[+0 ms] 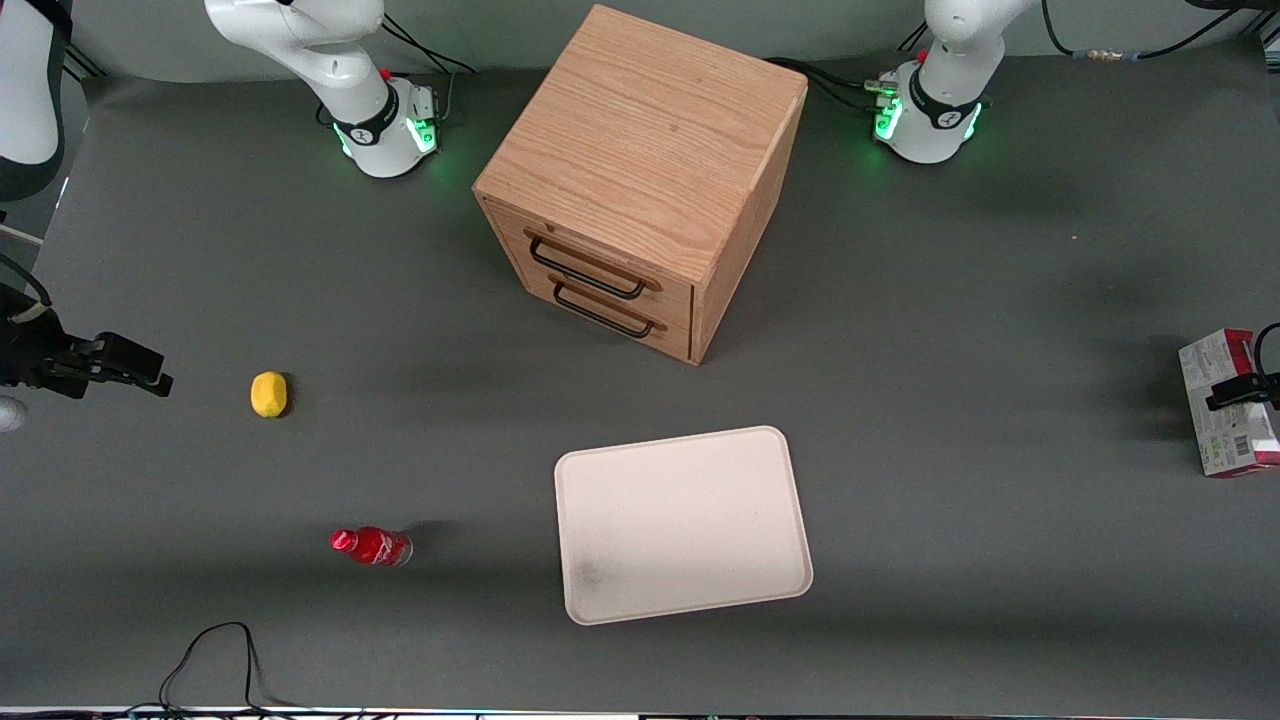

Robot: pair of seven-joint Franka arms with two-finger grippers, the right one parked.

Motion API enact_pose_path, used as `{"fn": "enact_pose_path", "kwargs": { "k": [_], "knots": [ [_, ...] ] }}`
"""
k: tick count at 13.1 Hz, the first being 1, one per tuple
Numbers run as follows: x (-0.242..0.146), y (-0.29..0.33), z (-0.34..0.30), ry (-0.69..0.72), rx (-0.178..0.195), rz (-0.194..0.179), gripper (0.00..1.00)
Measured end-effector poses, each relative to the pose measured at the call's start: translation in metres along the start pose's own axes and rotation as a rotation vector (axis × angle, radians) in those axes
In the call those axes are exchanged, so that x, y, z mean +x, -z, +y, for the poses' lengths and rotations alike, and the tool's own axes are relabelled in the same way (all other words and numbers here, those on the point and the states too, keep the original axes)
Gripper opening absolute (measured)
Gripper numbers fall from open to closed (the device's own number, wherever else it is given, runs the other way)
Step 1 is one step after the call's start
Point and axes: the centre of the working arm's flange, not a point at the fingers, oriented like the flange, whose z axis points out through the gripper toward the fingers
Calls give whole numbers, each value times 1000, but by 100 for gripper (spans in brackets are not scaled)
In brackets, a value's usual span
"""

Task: Place red cookie box on tray
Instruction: 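Lower the left gripper around the box top and close on it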

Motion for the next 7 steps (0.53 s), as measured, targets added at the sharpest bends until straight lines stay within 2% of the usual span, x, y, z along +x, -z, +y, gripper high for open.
{"fn": "enact_pose_path", "kwargs": {
  "k": [3, 5, 7],
  "knots": [
    [0, -2, 0, -1, -2, -2, 97],
    [0, -2, 0, -1, -1, -1, 76],
    [1, 0, -1, -2, 1, 1, 49]
  ]
}}
